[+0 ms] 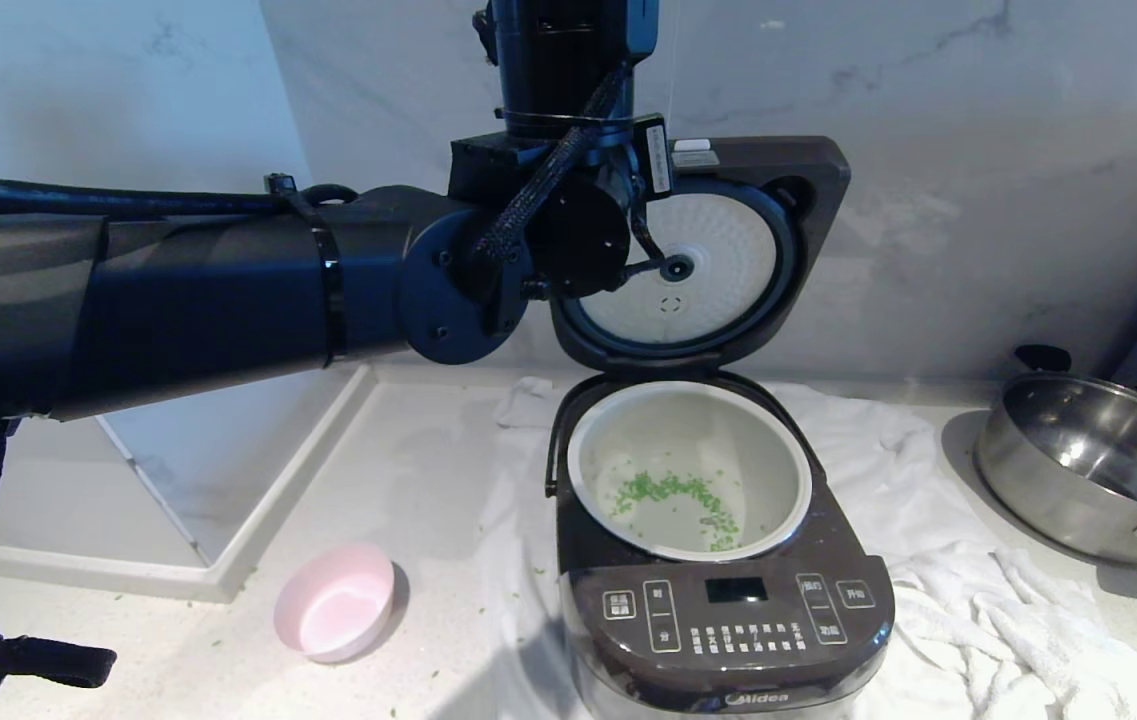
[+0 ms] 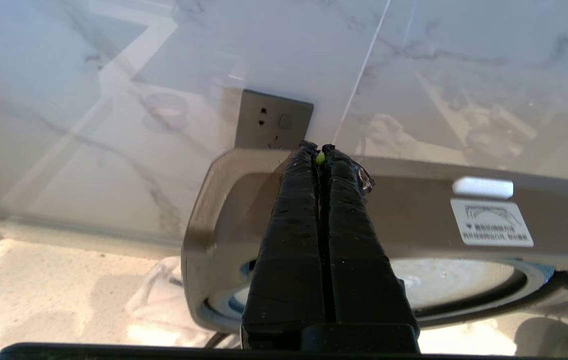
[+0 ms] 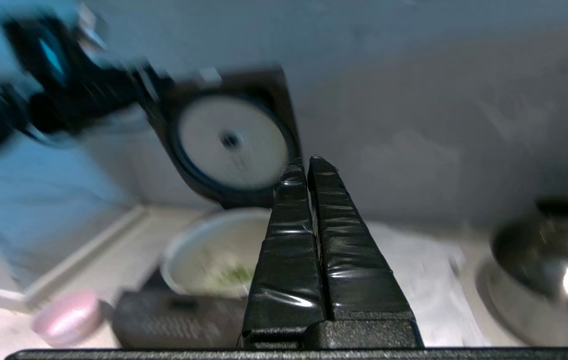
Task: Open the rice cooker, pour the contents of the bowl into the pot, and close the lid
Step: Close the rice cooker
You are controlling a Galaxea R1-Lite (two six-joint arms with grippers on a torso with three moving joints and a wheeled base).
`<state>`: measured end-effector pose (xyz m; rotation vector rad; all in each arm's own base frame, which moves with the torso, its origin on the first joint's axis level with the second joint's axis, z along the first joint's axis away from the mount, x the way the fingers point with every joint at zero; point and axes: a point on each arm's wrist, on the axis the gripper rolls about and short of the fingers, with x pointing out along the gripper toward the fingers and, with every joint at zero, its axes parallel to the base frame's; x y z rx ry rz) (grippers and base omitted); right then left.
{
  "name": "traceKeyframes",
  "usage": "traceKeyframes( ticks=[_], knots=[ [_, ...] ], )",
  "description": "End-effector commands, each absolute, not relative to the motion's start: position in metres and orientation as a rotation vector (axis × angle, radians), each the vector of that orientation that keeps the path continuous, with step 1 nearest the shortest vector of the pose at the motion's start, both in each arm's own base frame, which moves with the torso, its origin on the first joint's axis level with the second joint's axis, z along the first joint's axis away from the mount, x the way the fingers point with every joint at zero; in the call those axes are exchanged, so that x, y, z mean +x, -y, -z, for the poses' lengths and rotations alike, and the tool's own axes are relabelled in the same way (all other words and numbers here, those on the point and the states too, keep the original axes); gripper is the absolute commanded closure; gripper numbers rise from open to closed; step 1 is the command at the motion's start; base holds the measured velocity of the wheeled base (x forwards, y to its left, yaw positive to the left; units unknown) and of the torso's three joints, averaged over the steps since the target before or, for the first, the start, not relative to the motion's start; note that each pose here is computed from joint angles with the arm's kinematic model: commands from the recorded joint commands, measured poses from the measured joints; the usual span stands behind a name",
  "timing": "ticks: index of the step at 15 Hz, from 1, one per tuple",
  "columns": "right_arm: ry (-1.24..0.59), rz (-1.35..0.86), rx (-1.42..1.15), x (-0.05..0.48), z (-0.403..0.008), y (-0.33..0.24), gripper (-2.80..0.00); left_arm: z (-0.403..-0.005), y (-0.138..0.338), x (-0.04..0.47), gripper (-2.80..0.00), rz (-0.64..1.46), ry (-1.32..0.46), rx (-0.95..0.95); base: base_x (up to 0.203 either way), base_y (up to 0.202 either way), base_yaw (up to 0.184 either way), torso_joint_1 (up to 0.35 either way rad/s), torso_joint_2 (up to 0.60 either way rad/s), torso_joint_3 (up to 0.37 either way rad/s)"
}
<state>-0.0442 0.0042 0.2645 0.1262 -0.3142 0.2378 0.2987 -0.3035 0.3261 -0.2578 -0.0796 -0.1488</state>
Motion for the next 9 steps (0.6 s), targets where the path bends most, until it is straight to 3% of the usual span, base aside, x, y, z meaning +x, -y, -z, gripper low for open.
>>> traceKeyframes(
  ticks=[1, 5, 9],
  knots=[
    [0.277, -0.278, 0.137, -0.007, -0.32, -0.005, 0.0, -0.325, 0.305, 0.296, 0.0, 0.152, 0.074, -0.254, 0.0, 0.0, 0.0, 0.0, 0.0, 0.0],
    [0.273, -0.331, 0.173, 0.067, -0.399, -0.007, 0.0, -0.326, 0.308, 0.29, 0.0, 0.169, 0.057, -0.245, 0.0, 0.0, 0.0, 0.0, 0.0, 0.0],
    [0.187, -0.439, 0.21, 0.14, -0.416, -0.022, 0.0, -0.327, 0.308, 0.288, 0.0, 0.17, 0.059, -0.247, 0.0, 0.0, 0.0, 0.0, 0.0, 0.0]
  ],
)
